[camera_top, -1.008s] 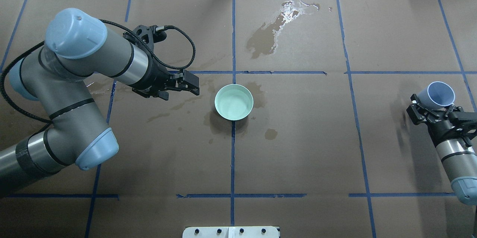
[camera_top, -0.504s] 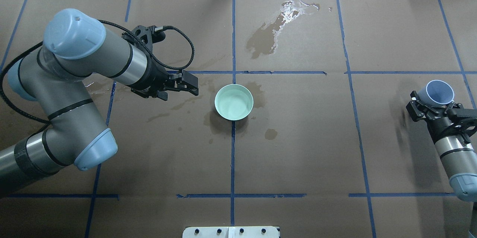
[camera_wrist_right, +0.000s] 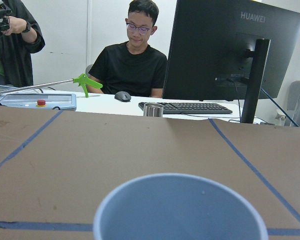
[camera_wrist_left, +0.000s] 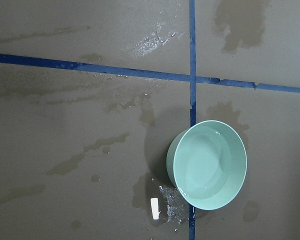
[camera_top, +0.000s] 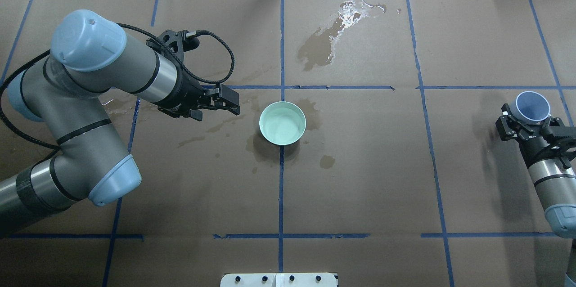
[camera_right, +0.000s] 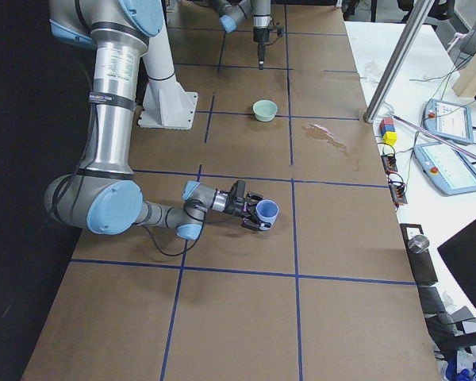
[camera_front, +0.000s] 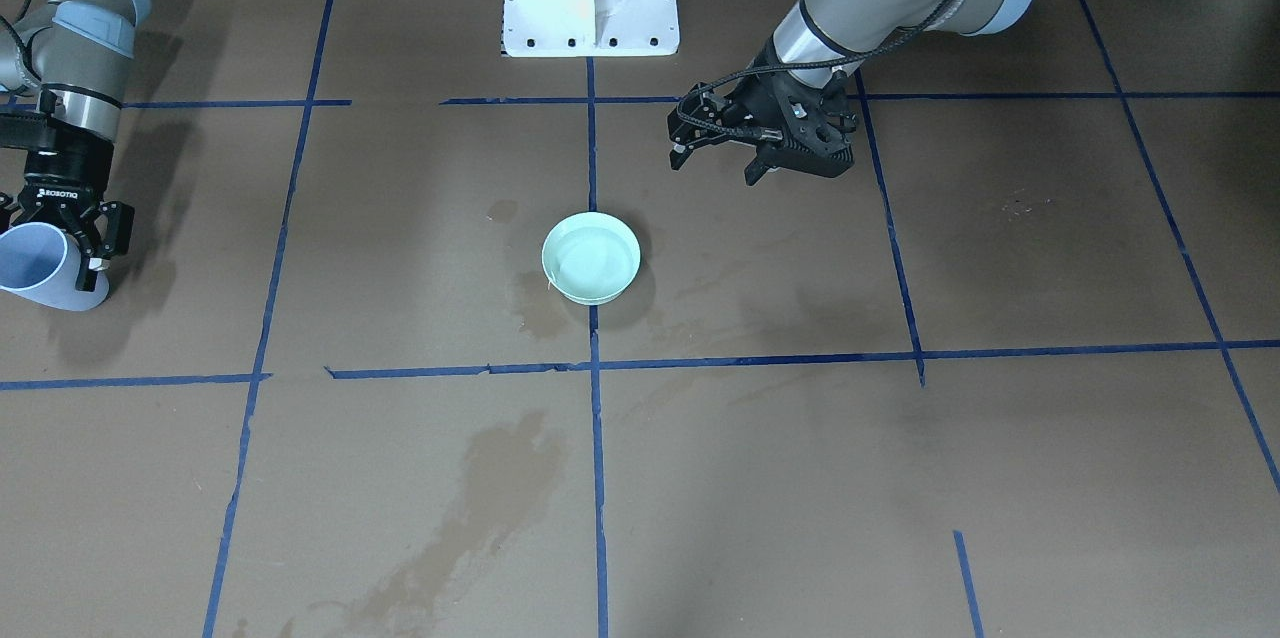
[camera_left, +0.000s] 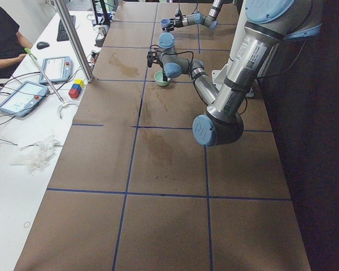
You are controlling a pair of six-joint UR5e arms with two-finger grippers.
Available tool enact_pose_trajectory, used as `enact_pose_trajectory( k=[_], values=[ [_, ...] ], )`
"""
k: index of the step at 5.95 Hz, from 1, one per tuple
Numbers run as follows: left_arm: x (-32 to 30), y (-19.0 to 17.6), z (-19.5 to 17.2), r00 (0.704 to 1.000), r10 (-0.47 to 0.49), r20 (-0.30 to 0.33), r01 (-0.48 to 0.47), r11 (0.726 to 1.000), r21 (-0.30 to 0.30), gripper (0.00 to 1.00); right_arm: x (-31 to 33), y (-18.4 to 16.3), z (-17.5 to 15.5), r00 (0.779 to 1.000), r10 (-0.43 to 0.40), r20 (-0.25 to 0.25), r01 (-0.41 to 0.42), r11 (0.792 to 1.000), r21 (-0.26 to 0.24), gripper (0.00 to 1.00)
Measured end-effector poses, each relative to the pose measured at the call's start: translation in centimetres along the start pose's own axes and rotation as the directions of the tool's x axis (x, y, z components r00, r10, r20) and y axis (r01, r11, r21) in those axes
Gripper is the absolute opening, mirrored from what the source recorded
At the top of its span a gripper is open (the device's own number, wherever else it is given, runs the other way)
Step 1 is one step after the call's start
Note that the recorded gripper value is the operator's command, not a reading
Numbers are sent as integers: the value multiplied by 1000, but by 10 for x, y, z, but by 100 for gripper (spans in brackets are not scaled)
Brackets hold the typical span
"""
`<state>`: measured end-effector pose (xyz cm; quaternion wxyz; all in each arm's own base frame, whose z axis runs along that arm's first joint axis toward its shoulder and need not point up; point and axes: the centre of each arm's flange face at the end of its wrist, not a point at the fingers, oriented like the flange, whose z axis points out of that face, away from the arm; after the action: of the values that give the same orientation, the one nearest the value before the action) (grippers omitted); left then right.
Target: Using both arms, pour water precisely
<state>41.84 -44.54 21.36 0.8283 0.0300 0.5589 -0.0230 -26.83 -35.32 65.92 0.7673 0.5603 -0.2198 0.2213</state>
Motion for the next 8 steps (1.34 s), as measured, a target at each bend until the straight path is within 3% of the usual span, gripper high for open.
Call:
enact_pose_trajectory(
  k=[1, 2, 4, 5, 7, 8],
  values=[
    [-2, 0, 0, 1000, -1, 2, 1, 1000, -1, 100, -13, -19, 6, 1000, -20, 5, 20, 999, 28, 34],
    [-4, 0, 0, 1000, -4, 5, 4, 1000, 0, 100, -40, -48, 9, 998, -31, 52, 29, 999, 36, 26],
    [-10, 0, 0, 1000, -9, 12, 9, 1000, 1, 100, -96, -100, -1, 974, -76, 213, 74, 997, 15, 27],
    [-16, 0, 0, 1000, -13, 17, 13, 1000, 1, 100, -139, -123, -1, 965, -73, 252, 67, 997, 32, 26],
    [-28, 4, -2, 999, -21, 29, 21, 1000, 0, 100, -233, -155, 2, 965, -80, 251, 69, 996, 53, 17],
    [-32, 4, -1, 999, -24, 33, 24, 1000, -1, 100, -282, -157, -7, 958, -93, 271, 86, 996, 37, 16]
  ],
)
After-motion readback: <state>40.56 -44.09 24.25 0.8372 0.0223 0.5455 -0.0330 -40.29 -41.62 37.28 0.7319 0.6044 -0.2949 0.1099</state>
